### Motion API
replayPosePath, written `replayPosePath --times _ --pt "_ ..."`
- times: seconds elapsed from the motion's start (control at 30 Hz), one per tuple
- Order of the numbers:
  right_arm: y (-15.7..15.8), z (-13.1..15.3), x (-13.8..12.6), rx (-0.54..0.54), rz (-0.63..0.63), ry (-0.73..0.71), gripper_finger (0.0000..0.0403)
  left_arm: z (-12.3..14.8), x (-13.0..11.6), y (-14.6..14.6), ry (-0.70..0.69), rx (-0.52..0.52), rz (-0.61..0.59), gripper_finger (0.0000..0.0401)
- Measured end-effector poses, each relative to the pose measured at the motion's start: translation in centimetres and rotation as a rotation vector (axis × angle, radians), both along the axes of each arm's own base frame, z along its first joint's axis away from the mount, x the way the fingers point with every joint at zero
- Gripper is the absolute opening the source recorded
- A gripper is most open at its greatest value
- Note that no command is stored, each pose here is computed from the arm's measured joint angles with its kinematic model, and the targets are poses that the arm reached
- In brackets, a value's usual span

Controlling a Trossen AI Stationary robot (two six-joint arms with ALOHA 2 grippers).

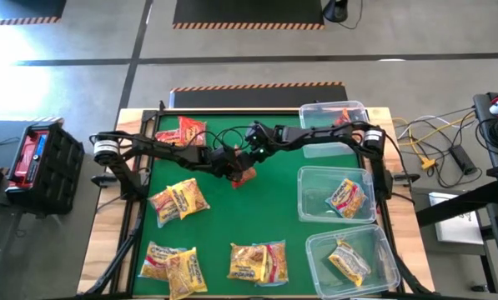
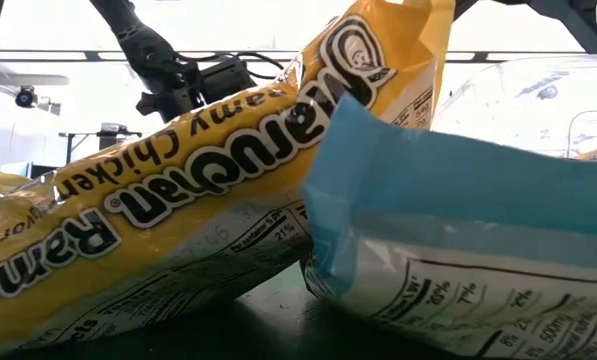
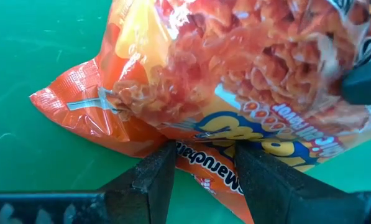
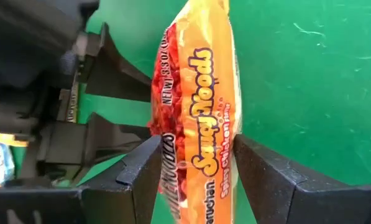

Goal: Sort Maruchan noodles
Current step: Put the center red noodle pack into the top transparent bin

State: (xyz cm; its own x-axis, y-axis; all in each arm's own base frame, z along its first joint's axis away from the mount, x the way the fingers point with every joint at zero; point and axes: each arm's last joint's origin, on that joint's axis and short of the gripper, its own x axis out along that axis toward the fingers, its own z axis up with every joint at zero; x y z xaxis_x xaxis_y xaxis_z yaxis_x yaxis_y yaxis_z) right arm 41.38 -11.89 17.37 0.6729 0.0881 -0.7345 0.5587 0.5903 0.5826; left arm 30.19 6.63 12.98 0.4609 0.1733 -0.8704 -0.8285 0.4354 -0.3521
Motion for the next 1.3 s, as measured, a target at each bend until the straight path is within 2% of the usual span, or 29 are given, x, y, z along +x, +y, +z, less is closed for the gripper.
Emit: replayPosePath --times 0.3,0.6,0.73,0.93,1.1,1.3 --pt "0.0 -0.5 0.2 -0.006 0.018 -0.006 0.0182 0.0 0.0 0.0 0.0 0.011 0.013 0.0152" --pt "0.0 -0.5 0.2 -0.007 0.032 -0.012 0.0114 0.0 0.0 0.0 0.004 0.036 0.006 0.0152" --pt "-0.2 -0.5 0.2 -0.007 0.041 -0.015 0.0105 0.3 -0.1 0.0 0.006 0.063 -0.036 0.0152" --pt "-0.8 -0.3 -0.3 -0.003 0.061 -0.007 0.01 2.0 -0.8 -0.1 0.007 0.115 -0.115 0.0152" --pt "-1.0 -0.3 -0.4 0.002 0.073 -0.007 0.0088 3.6 -1.6 -0.2 0.0 0.144 -0.123 0.0152" --pt "-1.1 -0.2 -0.5 0.003 0.1 -0.012 0.0062 4.5 -2.4 -0.4 0.016 0.13 -0.114 0.0152"
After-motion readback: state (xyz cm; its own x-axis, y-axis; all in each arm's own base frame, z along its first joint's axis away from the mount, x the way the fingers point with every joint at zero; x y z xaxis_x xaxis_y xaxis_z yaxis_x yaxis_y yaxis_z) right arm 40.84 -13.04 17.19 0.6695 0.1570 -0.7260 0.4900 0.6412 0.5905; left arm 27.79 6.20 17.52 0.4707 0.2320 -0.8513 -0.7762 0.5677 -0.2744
